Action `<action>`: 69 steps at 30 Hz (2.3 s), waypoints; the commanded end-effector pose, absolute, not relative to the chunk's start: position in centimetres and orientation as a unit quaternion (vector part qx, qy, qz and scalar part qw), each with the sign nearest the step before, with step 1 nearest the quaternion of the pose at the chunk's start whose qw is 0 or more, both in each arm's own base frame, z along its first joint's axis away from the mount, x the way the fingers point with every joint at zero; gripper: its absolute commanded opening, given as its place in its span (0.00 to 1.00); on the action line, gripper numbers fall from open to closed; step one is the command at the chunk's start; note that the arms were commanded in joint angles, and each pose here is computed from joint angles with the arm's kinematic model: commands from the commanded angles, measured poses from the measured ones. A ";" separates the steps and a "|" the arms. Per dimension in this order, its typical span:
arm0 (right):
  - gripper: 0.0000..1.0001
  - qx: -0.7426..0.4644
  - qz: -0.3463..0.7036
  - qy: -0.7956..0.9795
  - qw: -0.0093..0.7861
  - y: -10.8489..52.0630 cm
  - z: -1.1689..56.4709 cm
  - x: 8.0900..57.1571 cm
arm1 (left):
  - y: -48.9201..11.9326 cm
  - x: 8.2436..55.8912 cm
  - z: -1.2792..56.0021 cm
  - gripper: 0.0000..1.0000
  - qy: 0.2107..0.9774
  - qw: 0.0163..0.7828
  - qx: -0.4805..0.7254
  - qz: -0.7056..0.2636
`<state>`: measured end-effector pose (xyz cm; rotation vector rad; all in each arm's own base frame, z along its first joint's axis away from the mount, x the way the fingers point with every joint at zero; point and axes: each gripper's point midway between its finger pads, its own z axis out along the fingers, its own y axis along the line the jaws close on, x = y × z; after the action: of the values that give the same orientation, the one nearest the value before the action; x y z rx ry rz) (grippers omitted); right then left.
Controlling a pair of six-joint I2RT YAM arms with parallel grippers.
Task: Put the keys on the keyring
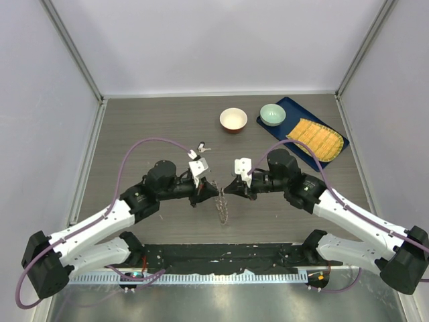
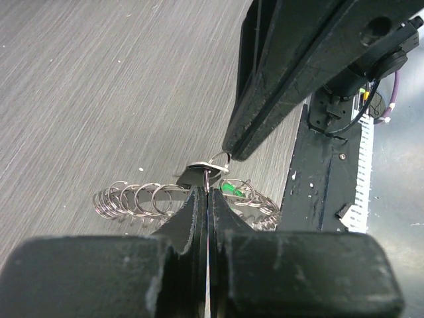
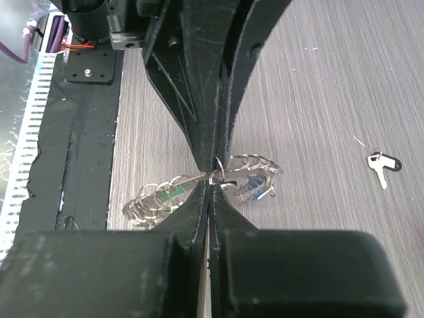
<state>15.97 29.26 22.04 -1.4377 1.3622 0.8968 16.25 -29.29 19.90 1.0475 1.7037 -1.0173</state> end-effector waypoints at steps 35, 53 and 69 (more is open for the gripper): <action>0.01 -0.586 0.373 0.515 0.502 30.3 24.6 16.3 | -28.9 17.2 25.6 0.00 0.610 0.545 0.401 -0.413; 0.01 -0.597 0.386 0.506 0.488 30.6 24.2 15.7 | -29.6 17.4 26.3 0.00 0.625 0.529 0.381 -0.430; 0.01 -0.584 0.380 0.521 0.492 30.6 23.5 16.0 | -27.3 19.2 28.8 0.00 0.608 0.611 0.265 -0.432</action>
<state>16.43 30.30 22.51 -1.4461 1.2951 0.8980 17.57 -28.02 22.77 0.8207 1.6317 -0.9847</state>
